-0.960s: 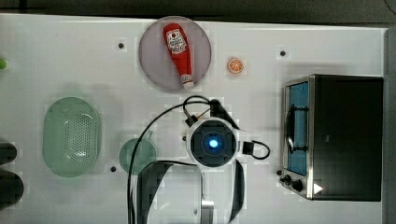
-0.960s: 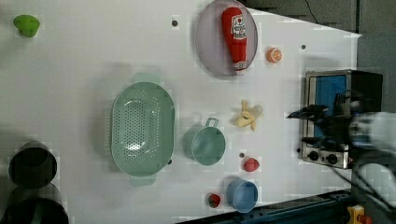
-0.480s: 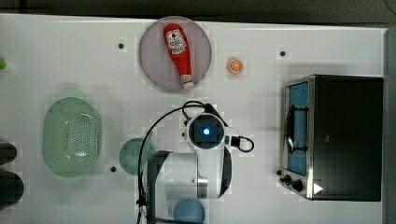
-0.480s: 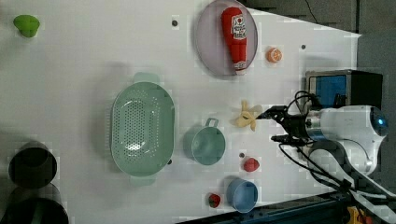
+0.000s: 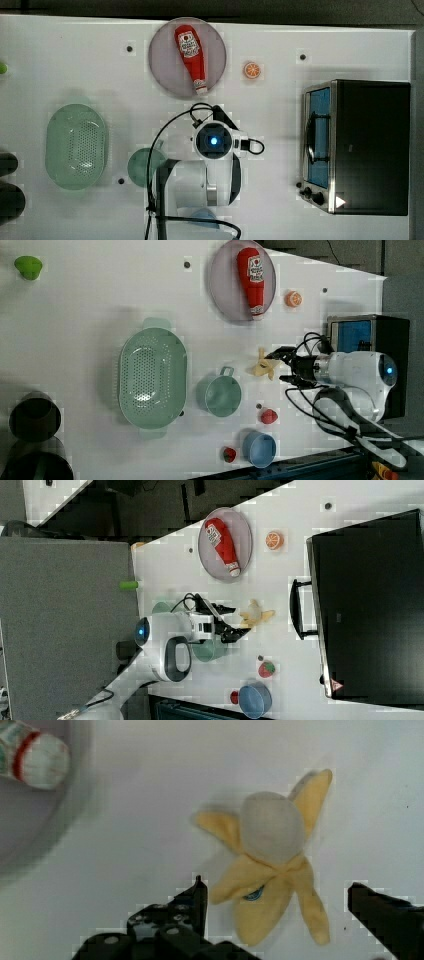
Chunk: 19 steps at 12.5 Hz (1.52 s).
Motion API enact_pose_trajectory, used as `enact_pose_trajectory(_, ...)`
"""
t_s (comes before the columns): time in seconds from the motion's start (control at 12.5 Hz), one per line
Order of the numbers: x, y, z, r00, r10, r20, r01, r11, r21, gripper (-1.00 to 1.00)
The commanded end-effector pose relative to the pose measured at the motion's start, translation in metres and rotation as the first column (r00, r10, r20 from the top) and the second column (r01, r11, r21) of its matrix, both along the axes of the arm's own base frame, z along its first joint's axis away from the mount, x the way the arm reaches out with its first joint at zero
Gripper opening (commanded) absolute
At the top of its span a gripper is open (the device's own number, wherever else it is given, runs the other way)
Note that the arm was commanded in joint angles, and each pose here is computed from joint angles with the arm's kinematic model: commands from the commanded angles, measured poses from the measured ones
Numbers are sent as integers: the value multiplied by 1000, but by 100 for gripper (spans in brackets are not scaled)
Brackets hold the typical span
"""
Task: Pick banana from table and place on oven.
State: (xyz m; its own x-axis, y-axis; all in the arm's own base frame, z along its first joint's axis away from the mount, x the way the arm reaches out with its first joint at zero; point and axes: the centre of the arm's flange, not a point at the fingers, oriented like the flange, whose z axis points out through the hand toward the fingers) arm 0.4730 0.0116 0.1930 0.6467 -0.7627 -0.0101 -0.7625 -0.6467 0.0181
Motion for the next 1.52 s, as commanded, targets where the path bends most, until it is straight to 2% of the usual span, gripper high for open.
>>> enact_pose_trajectory(0.08,-10,-4,-36,998,-65,-14,65,998,6,100)
enact_pose_trajectory(0.16,-10,-3,-40,998,-62,-7,62,998,8,100)
enact_pose_trajectory(0.4,-7,-2,-39,998,-62,5,62,998,10,18)
enact_pose_trajectory(0.64,-6,-1,-38,998,-59,8,59,998,11,-45)
enact_pose_trajectory(0.8,2,2,-28,998,-55,33,54,998,15,-46)
enact_pose_trajectory(1.04,36,-1,42,986,-64,157,62,998,21,-45)
enact_pose_trajectory(1.12,45,-2,76,983,-66,171,63,998,20,-46)
enact_pose_trajectory(1.28,54,-5,149,987,-71,143,69,998,13,-46)
enact_pose_trajectory(1.52,47,-23,262,990,-106,89,106,994,7,-45)
